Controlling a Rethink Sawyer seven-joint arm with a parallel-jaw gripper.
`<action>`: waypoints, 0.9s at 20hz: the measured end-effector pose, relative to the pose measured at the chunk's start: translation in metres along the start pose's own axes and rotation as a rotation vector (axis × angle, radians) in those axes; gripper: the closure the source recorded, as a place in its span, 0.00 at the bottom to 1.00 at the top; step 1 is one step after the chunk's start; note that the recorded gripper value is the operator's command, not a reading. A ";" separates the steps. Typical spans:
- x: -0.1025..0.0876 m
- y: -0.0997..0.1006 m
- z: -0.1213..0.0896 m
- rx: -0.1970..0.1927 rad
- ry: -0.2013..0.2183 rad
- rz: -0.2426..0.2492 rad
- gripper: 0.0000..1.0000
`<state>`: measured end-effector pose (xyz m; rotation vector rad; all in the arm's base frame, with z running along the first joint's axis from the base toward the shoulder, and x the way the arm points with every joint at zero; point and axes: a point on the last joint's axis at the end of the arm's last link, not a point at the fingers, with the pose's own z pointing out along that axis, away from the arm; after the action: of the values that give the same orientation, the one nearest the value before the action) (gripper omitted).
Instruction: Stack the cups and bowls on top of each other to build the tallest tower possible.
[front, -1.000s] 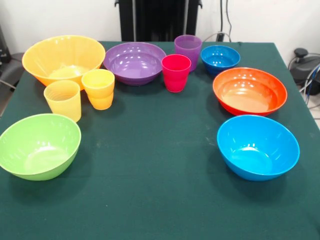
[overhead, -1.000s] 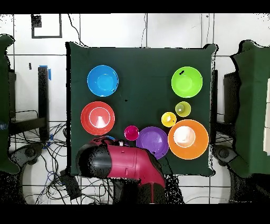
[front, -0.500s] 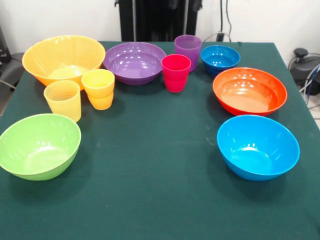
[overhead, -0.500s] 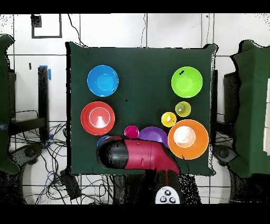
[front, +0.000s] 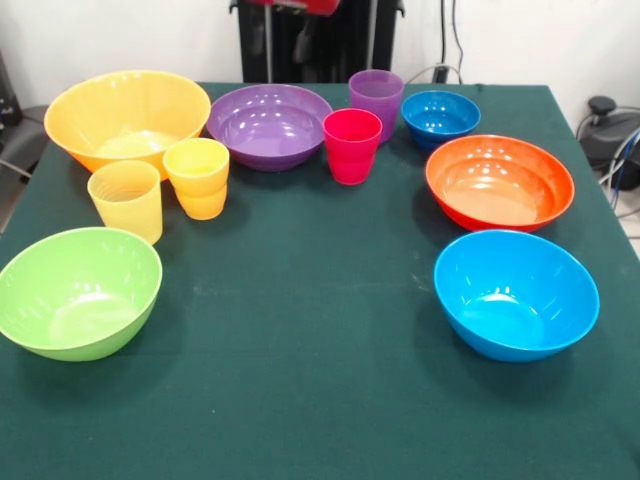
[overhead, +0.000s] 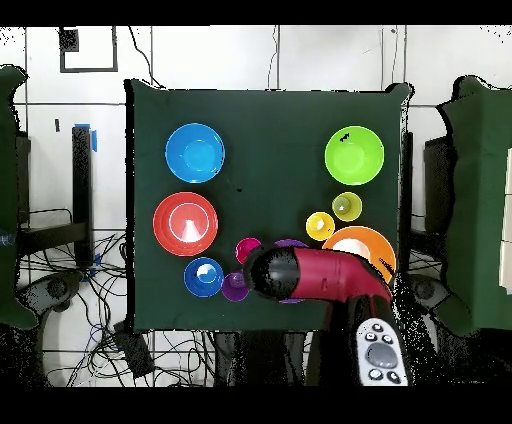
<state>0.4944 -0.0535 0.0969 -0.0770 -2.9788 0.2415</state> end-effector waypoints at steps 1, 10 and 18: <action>-0.004 -0.005 0.005 -0.001 0.001 0.003 0.00; -0.036 -0.022 0.028 -0.017 -0.006 0.005 0.00; -0.048 -0.028 0.038 -0.002 0.000 -0.036 0.00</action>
<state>0.5348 -0.0905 0.0573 -0.0236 -2.9774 0.2344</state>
